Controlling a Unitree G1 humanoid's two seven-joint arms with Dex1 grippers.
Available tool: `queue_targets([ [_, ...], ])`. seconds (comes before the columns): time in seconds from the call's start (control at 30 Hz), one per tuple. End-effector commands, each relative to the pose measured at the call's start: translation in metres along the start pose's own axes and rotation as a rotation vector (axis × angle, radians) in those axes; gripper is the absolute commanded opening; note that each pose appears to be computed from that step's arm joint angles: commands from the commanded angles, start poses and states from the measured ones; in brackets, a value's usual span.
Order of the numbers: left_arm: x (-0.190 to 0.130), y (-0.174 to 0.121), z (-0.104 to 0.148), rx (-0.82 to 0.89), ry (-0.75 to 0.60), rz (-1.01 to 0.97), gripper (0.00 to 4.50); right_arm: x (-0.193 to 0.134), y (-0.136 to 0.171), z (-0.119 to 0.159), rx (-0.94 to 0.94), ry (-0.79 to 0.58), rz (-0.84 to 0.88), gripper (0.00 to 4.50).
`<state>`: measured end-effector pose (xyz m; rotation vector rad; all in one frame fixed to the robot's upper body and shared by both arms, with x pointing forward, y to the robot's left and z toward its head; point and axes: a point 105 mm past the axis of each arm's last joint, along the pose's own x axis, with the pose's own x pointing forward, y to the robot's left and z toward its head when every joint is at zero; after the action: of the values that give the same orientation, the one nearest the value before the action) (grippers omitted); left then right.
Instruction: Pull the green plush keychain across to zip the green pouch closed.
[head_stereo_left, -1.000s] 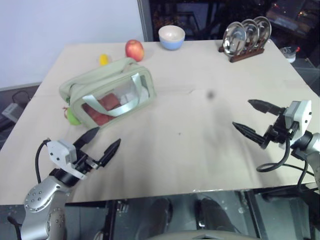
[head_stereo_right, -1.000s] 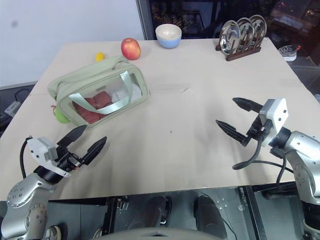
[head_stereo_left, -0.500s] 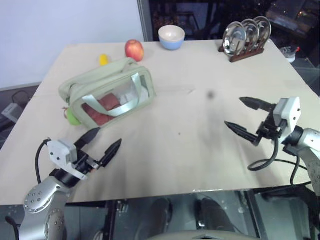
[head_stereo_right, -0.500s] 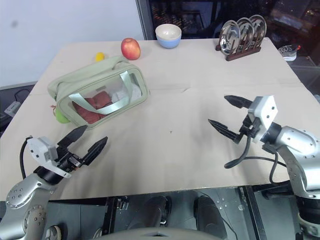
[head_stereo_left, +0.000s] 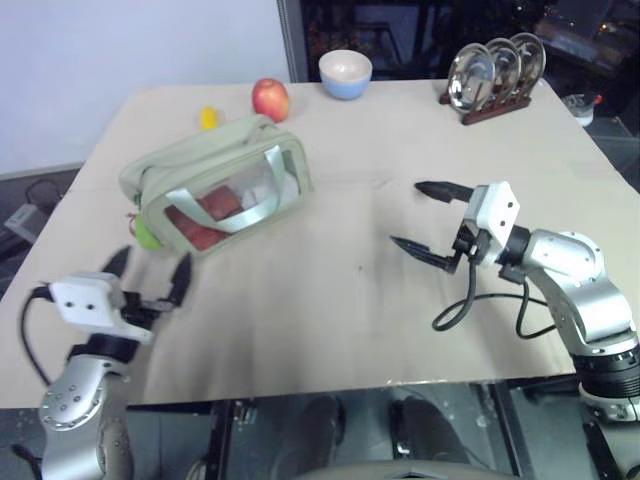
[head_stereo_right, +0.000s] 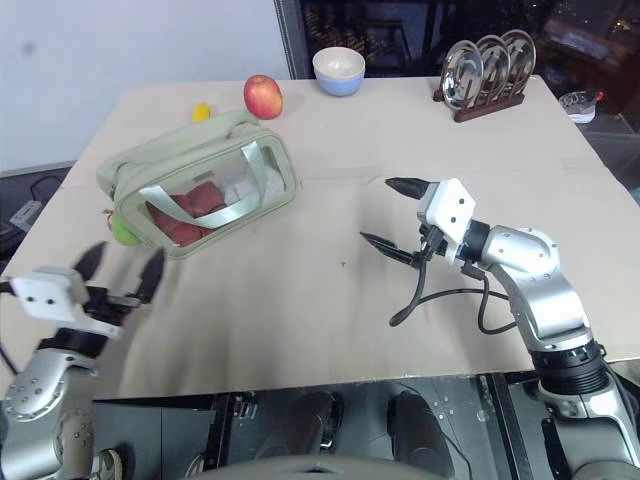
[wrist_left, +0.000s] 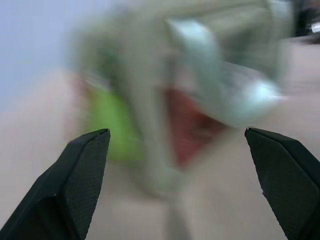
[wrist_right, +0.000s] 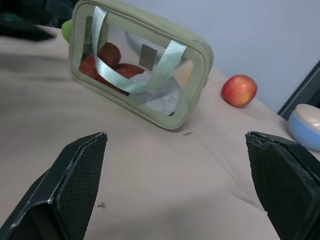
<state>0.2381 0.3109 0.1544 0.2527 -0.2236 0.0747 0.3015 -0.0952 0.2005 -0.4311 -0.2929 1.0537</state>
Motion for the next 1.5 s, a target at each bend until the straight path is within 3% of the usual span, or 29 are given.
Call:
queue_targets([
  [0.03,0.003,0.012,0.02,0.14,-0.035,0.07,4.48,0.001,-0.001,0.006,-0.035,-0.036,0.009,4.5],
  [0.27,0.023,0.0,0.022,0.212,-0.021,0.048,4.48,0.004,0.0,0.004,-0.036,-0.053,0.02,4.5],
  [0.37,0.023,-0.007,0.016,0.153,-0.014,0.001,4.48,0.01,0.003,0.014,-0.055,-0.09,0.047,4.5],
  [0.53,0.017,-0.02,0.009,0.06,-0.015,-0.12,4.48,0.052,-0.004,0.032,-0.219,-0.071,0.09,4.5],
  [0.73,0.026,-0.01,0.01,0.068,-0.022,-0.102,4.48,0.136,-0.008,0.061,-0.415,-0.075,0.116,4.5],
  [0.9,0.023,-0.005,0.014,0.091,-0.023,-0.071,4.48,0.188,-0.001,0.062,-0.562,-0.043,0.115,4.5],
  [1.13,0.003,-0.007,0.017,0.058,-0.043,-0.078,4.48,0.222,-0.001,0.052,-0.77,0.044,0.079,4.5],
  [1.3,-0.02,-0.029,0.024,-0.083,-0.084,-0.242,4.48,0.235,0.004,0.056,-0.86,0.041,0.059,4.5],
  [1.5,-0.025,-0.025,0.024,-0.109,-0.07,-0.249,4.48,0.244,0.007,0.058,-0.924,0.048,0.013,4.5],
])
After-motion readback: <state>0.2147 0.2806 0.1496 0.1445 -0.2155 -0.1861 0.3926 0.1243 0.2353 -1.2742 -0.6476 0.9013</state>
